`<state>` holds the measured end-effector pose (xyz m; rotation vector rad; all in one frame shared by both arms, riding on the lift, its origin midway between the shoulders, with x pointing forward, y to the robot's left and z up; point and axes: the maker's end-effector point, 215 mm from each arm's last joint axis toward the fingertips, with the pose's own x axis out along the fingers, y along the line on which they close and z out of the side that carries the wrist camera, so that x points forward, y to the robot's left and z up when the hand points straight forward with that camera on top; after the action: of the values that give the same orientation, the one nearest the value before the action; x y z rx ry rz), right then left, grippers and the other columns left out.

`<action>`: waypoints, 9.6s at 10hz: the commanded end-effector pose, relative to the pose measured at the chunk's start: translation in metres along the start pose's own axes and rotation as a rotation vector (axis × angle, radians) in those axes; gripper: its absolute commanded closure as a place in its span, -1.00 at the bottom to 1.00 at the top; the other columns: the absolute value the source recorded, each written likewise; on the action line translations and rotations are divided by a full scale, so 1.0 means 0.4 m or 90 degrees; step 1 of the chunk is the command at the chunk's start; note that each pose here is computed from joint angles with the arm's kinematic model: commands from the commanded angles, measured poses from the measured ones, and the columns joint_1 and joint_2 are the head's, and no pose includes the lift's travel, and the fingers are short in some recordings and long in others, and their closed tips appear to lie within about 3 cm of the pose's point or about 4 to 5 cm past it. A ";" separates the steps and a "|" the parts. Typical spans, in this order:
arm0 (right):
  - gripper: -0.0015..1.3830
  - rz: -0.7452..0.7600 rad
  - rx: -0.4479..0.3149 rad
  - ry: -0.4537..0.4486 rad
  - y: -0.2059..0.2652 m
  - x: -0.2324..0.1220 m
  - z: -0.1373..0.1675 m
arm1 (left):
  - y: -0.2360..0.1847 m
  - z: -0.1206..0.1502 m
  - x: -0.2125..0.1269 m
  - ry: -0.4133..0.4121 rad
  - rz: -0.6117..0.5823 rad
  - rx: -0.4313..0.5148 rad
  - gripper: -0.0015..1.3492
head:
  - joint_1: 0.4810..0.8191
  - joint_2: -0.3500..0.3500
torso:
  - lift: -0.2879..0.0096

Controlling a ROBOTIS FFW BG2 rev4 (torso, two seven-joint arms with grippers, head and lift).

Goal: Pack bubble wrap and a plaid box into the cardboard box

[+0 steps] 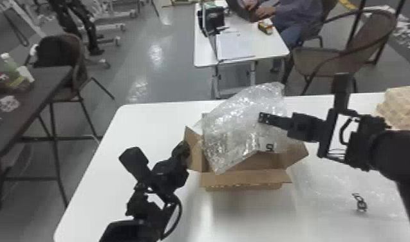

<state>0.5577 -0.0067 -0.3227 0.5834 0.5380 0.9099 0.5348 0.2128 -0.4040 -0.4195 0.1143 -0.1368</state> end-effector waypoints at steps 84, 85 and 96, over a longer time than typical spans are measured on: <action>0.49 0.012 -0.171 -0.056 0.025 -0.050 -0.068 | 0.041 -0.042 -0.034 -0.016 0.025 -0.065 0.76 | 0.27 0.57 | 0.46; 0.49 0.019 -0.146 -0.033 0.002 -0.033 -0.120 | 0.034 -0.040 -0.032 -0.017 0.021 -0.066 0.76 | 0.27 0.59 | 0.46; -0.40 -0.021 -0.155 -0.019 -0.047 -0.035 -0.132 | 0.026 -0.042 -0.033 -0.019 0.016 -0.076 0.76 | 0.27 0.63 | 0.46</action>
<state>0.5263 -0.0131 -0.3779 0.3606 0.4171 0.9189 0.5205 0.2172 -0.4219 -0.5389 0.0978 -0.0997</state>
